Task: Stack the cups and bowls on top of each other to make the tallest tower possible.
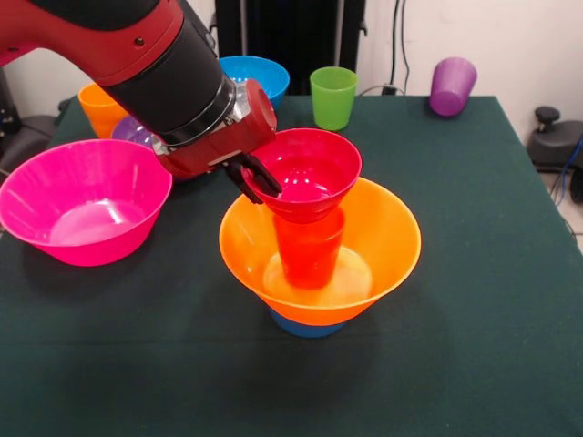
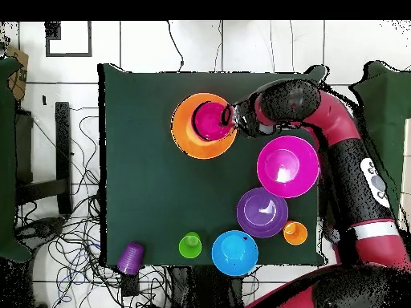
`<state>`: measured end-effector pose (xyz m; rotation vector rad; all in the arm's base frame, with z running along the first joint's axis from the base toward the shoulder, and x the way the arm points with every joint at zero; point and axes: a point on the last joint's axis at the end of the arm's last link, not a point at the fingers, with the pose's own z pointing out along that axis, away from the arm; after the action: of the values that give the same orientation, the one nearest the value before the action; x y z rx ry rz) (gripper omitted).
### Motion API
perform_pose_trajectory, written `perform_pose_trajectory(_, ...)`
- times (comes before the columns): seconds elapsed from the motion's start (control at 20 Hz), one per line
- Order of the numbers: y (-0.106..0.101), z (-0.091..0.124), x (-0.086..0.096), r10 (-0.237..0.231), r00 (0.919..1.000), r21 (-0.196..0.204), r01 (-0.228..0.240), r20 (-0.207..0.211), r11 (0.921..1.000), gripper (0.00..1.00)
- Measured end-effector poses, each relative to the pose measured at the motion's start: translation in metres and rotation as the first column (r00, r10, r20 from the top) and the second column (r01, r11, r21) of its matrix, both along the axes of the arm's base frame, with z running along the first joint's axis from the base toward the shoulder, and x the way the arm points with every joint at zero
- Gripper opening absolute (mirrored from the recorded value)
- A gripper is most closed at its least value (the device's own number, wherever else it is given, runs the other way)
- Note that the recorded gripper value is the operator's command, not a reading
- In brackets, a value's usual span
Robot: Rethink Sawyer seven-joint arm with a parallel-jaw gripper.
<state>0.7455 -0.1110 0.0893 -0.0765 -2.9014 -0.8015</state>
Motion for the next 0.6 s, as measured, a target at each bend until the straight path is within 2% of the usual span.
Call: perform_pose_trajectory(0.6,0.0051,-0.0025,-0.0051,0.011,0.9999,0.006,-0.011,-0.011,0.9999,0.0)
